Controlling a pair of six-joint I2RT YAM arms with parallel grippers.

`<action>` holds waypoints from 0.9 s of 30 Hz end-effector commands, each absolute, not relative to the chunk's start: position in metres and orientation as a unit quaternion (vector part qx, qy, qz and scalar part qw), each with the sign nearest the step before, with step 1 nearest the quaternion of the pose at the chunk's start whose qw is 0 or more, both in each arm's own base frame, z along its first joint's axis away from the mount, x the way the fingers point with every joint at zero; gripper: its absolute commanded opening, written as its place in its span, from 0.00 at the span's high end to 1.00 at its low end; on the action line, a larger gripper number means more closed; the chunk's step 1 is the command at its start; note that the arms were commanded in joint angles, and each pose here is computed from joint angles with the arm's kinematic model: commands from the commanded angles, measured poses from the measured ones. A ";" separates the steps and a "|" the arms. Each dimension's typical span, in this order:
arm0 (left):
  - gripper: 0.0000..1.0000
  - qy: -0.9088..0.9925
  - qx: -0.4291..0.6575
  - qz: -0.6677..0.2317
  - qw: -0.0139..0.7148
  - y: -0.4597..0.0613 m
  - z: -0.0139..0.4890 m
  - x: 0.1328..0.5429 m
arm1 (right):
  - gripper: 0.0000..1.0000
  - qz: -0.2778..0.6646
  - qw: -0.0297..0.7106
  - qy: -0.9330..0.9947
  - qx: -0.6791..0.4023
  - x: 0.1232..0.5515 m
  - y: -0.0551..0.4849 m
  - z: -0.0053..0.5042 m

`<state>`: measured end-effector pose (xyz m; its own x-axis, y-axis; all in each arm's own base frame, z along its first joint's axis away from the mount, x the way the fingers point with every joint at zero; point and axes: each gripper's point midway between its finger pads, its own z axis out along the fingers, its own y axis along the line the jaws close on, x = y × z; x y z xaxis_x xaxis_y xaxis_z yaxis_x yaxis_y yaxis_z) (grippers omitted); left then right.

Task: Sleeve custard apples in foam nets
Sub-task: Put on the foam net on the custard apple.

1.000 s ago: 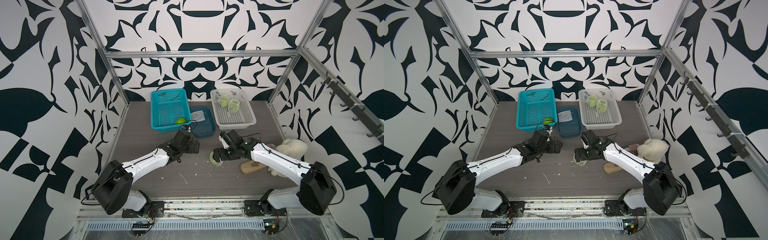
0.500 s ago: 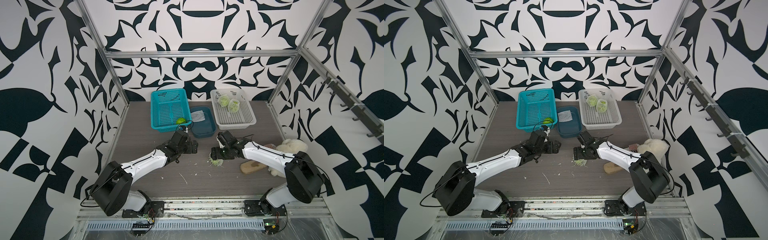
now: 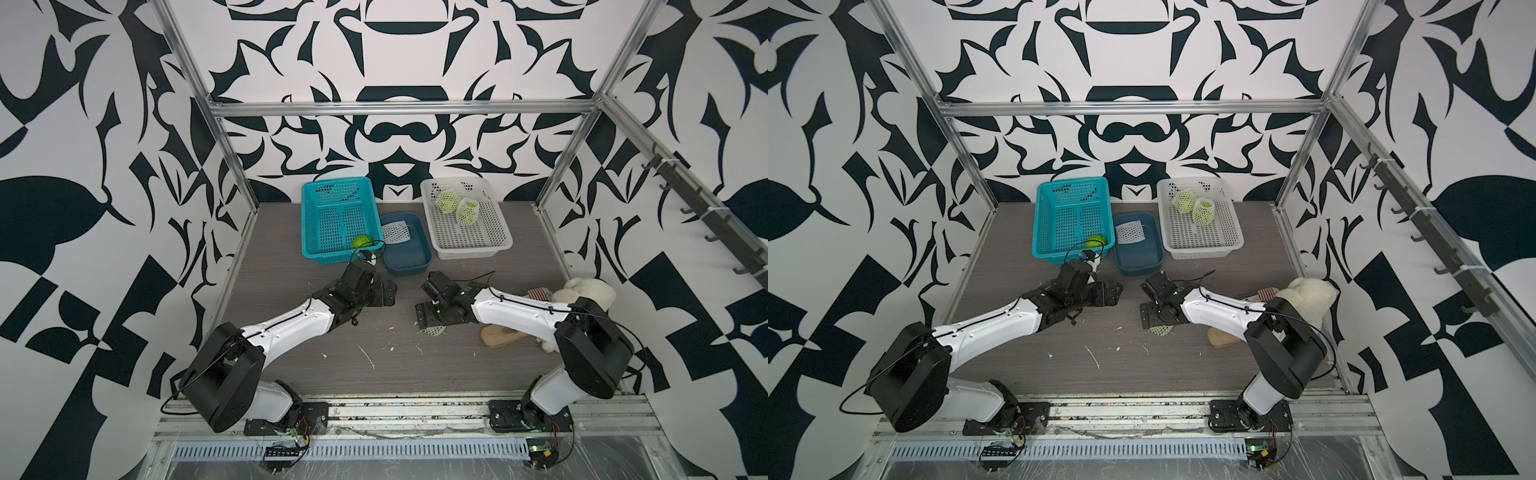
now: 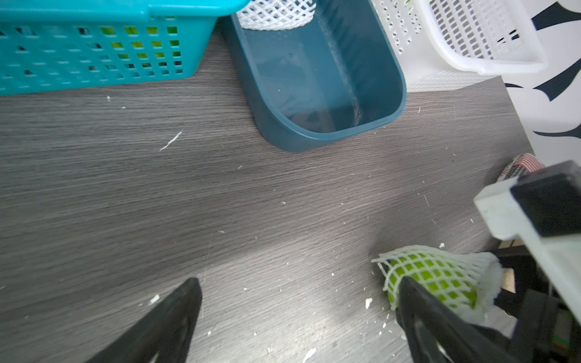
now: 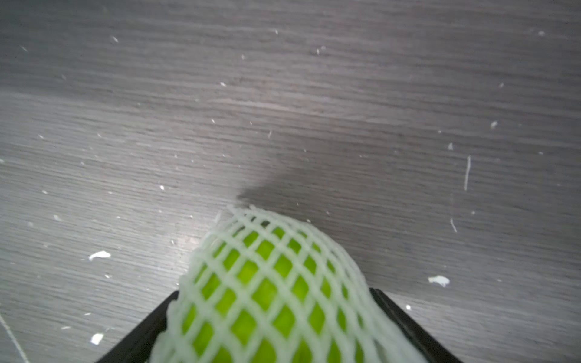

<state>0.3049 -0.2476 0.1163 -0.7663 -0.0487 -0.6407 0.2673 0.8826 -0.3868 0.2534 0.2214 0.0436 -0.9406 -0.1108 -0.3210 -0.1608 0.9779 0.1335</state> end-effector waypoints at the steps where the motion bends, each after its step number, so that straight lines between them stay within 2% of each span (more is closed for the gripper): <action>1: 0.00 0.907 0.057 -0.241 0.340 -0.245 0.119 0.303 | 0.04 0.076 0.180 0.979 -0.059 0.260 0.219 0.068; 6: 0.00 0.906 0.056 -0.241 0.344 -0.243 0.122 0.304 | 0.01 0.108 0.193 0.974 -0.054 0.256 0.222 0.094; 13: 0.00 0.905 0.061 -0.245 0.343 -0.245 0.126 0.305 | 0.01 0.106 0.189 0.975 -0.052 0.258 0.225 0.083; 22: 0.00 0.904 0.059 -0.244 0.345 -0.242 0.126 0.304 | 0.12 0.074 0.179 0.980 -0.043 0.260 0.218 0.063; 27: 0.00 0.905 0.058 -0.243 0.344 -0.242 0.125 0.305 | 0.22 0.059 0.174 0.982 -0.035 0.261 0.214 0.050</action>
